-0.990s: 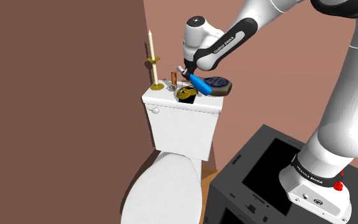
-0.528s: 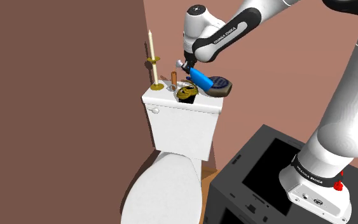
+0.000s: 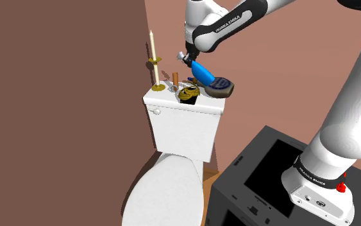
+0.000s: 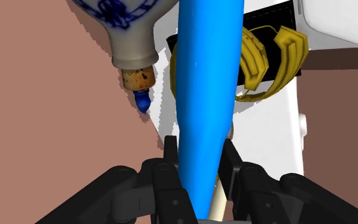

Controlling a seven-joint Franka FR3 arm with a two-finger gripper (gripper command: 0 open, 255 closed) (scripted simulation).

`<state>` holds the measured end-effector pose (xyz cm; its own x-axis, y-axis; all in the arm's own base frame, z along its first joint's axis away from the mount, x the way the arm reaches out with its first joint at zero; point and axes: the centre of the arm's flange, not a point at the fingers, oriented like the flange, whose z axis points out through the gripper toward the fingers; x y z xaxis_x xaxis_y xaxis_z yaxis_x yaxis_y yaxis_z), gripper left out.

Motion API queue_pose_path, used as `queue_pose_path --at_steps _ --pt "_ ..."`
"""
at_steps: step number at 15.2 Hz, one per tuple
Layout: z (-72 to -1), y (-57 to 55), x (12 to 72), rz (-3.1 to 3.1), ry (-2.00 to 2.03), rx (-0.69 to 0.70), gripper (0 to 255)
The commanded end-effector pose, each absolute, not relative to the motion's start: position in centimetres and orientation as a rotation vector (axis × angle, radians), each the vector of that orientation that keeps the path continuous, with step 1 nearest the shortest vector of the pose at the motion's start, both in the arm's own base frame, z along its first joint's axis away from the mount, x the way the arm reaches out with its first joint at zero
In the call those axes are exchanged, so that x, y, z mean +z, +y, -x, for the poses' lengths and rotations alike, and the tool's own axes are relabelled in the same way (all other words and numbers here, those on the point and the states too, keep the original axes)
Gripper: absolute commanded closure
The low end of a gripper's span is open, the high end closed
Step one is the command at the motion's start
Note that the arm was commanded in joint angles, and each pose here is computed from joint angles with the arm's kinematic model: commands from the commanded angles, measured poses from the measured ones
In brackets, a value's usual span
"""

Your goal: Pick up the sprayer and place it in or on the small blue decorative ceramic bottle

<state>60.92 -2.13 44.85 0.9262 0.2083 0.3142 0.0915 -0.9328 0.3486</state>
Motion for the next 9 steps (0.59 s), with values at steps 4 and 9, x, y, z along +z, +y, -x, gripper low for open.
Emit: queue_pose_path --at_steps 4,9 --pt "-60.9 -2.1 47.5 -2.754 0.221 0.500 255" --pt "-60.9 -2.1 50.1 -2.754 0.221 0.500 255"
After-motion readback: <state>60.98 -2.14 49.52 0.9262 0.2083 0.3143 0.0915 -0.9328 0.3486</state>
